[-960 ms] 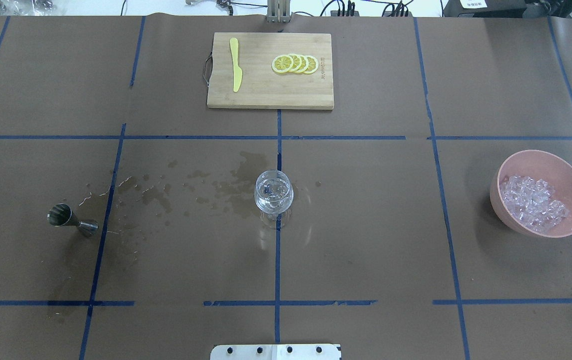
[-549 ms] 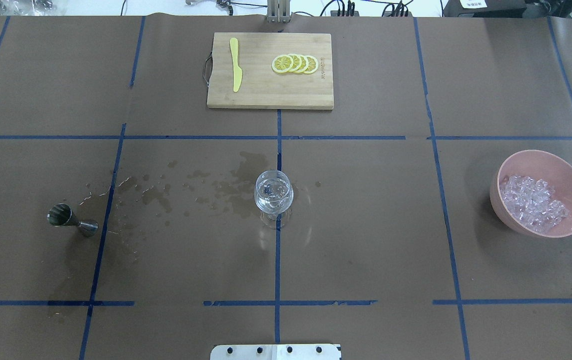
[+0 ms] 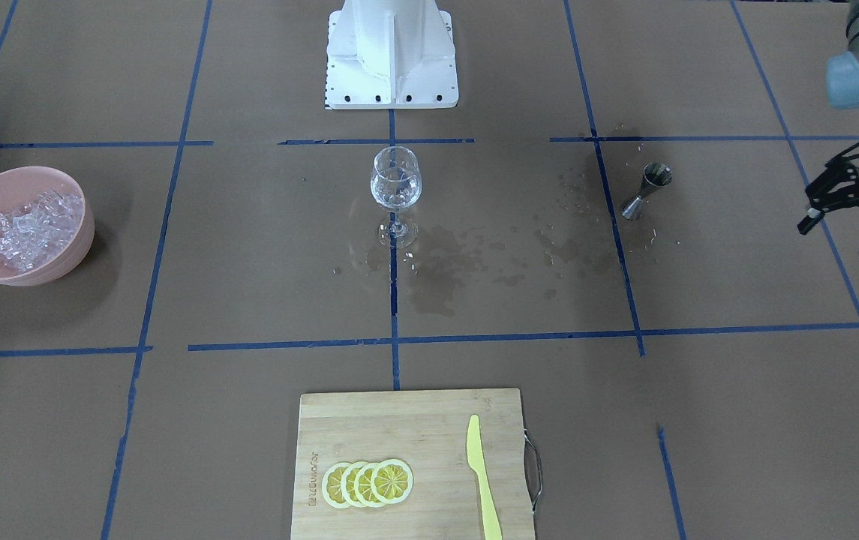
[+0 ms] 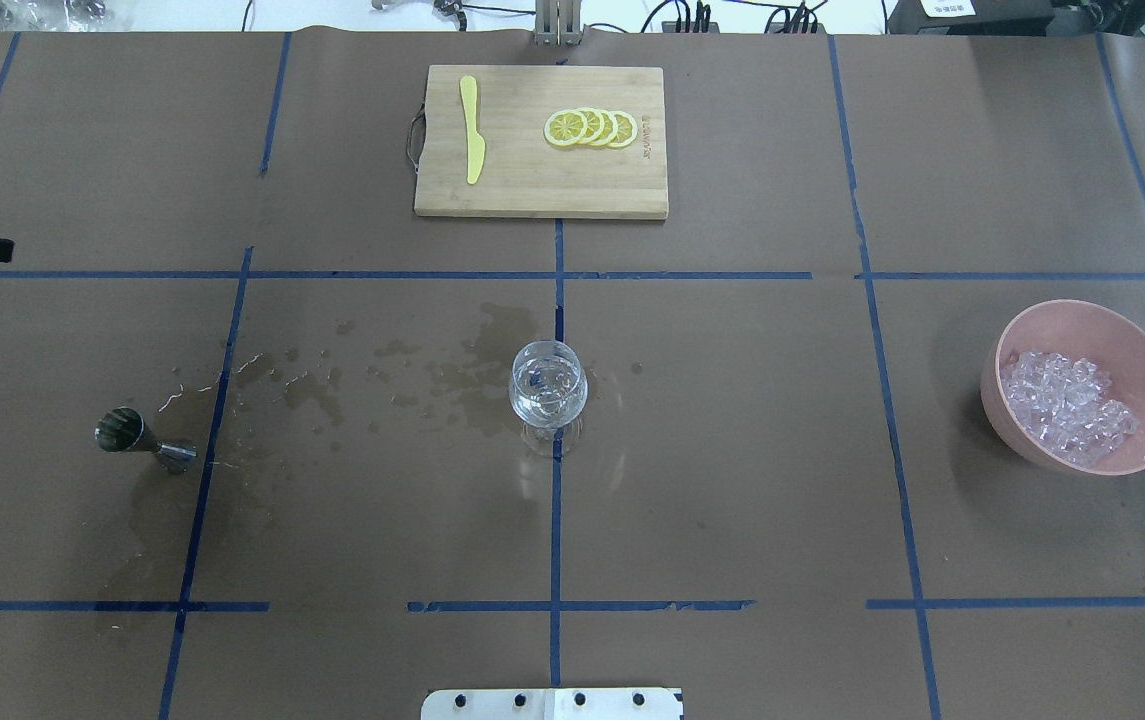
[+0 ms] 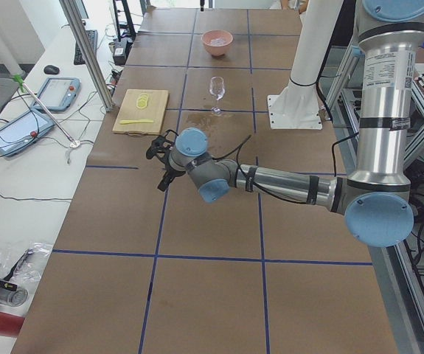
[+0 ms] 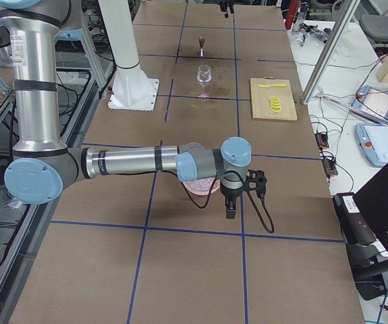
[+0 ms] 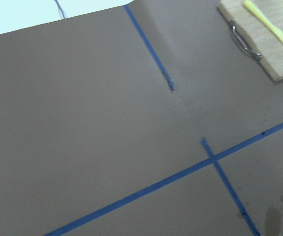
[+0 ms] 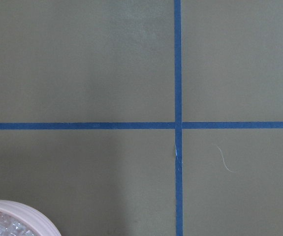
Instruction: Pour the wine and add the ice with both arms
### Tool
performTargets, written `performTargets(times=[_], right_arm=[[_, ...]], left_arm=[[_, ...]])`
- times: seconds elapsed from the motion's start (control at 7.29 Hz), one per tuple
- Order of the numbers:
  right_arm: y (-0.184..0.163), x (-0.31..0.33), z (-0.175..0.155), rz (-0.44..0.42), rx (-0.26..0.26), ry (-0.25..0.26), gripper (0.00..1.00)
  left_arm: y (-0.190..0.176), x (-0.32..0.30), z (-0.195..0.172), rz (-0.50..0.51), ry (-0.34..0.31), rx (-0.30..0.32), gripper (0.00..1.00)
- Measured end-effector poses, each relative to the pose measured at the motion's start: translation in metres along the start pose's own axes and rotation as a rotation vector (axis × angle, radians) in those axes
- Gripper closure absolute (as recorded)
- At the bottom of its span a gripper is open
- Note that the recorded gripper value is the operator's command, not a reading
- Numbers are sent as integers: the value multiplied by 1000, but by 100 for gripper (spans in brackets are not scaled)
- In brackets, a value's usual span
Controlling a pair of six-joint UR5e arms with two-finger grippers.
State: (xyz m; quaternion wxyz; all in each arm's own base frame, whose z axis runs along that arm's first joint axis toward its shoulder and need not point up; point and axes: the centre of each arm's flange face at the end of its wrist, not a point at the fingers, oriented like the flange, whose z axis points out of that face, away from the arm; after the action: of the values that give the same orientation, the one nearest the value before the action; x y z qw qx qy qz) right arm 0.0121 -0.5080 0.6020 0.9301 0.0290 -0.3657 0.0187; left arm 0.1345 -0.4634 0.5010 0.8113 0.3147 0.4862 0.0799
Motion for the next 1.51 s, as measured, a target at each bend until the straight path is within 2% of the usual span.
performTargets(times=[0.14, 0.27, 0.55, 0.82, 1.1, 1.51], right_arm=[[0, -3, 0, -5, -1, -1, 0], [0, -5, 1, -8, -2, -1, 0], [0, -7, -1, -13, 2, 0, 0], [-1, -7, 0, -13, 1, 2, 0], [-1, -8, -1, -15, 1, -1, 0], [-1, -9, -1, -15, 2, -3, 0]], left_arm=[[24, 36, 5, -21, 32, 95, 0], [44, 69, 5, -38, 19, 185, 0], [90, 121, 18, -52, -76, 313, 0], [138, 155, 33, -76, -152, 391, 0], [170, 178, 39, -79, -201, 466, 0], [202, 187, 47, -42, -248, 516, 0]])
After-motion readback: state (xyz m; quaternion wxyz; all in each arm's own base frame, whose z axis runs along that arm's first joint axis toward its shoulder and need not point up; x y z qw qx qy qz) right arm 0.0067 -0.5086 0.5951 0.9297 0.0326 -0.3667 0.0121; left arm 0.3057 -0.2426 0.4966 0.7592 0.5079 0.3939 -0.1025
